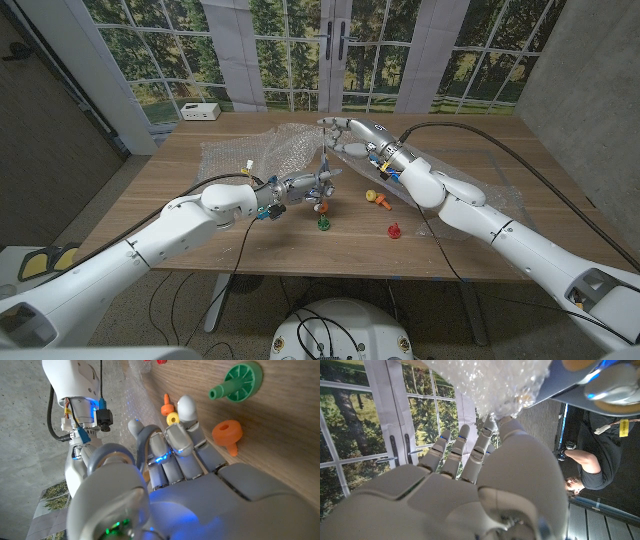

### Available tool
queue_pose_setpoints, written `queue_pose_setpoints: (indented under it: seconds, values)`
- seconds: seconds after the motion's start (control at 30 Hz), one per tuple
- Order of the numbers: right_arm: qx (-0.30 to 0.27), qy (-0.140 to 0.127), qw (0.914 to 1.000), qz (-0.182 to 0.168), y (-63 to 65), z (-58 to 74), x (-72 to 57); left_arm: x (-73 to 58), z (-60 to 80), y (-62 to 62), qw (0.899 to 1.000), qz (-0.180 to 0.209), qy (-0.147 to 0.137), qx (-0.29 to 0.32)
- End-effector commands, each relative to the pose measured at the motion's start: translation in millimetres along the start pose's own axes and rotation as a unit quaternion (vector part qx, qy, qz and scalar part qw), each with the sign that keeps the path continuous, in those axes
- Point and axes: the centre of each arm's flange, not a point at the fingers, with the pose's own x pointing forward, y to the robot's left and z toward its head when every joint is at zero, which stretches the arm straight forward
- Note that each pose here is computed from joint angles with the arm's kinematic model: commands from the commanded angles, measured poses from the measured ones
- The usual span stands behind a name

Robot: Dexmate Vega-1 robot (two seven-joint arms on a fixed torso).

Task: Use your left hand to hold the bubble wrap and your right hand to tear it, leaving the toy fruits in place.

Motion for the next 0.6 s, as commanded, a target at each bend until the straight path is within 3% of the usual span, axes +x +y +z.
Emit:
queue_pose_setpoints:
  seconds: [0.03, 0.3, 0.6]
  values:
    - [-0.021, -0.012, 0.9997, 0.000, 4.1, 2.6, -1.2, -2.1, 0.0, 3.5, 1.000, 0.014, -0.011, -0.008]
    - [-0.026, -0.005, 0.9996, -0.001, 4.3, -0.3, 2.3, -1.6, -0.2, 6.4, 1.000, 0.014, -0.021, -0.013]
    - [-0.033, 0.020, 0.9993, 0.005, 7.8, -14.0, 5.3, -3.3, -0.9, 6.8, 0.999, 0.016, -0.033, -0.017]
